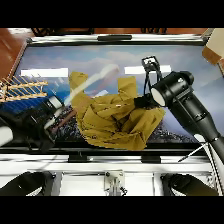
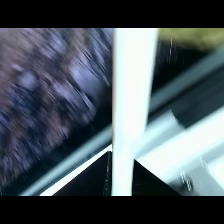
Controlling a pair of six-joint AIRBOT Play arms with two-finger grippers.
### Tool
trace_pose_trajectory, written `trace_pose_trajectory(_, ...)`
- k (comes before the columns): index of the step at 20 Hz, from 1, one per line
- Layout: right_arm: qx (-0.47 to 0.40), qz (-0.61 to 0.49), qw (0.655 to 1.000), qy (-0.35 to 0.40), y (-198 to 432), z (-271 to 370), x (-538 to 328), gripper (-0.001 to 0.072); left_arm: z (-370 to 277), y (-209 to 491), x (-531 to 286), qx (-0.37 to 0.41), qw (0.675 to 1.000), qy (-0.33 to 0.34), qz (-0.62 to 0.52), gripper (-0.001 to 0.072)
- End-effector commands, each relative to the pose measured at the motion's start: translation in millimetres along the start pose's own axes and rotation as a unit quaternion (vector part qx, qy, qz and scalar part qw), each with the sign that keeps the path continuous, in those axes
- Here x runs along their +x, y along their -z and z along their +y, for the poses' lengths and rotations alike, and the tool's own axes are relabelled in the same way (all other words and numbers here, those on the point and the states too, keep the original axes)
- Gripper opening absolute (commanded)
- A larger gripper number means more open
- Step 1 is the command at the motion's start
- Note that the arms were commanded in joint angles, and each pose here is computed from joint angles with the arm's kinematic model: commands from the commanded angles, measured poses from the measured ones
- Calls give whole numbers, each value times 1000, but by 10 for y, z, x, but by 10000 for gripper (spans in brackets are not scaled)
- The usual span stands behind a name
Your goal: Fold the shirts.
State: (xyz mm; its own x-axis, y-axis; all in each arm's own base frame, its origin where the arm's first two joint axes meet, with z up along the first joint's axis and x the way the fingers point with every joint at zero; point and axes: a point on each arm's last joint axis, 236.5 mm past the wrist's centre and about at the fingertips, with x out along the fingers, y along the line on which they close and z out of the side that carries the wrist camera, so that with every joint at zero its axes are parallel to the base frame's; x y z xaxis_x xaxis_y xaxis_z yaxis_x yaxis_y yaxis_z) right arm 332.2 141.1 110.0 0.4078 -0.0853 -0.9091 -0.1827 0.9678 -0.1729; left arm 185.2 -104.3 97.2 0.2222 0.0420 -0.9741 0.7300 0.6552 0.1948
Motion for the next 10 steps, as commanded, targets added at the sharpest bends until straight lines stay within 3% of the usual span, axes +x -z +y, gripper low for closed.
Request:
trace_pose_trajectory(1, -5, 12, 1000, -27, 46, -36, -22, 58, -342, 446, 46, 55, 996, 3, 70, 41)
trace_pose_trajectory(6, -5, -14, 999, -44, 21, -35, -199, 58, -605, 492, 64, 95, 995, 5, 39, 41)
trace_pose_trajectory(10, -13, -10, 997, -78, 50, 121, -226, 59, -989, 82, 122, 70, 995, 46, -51, 40)
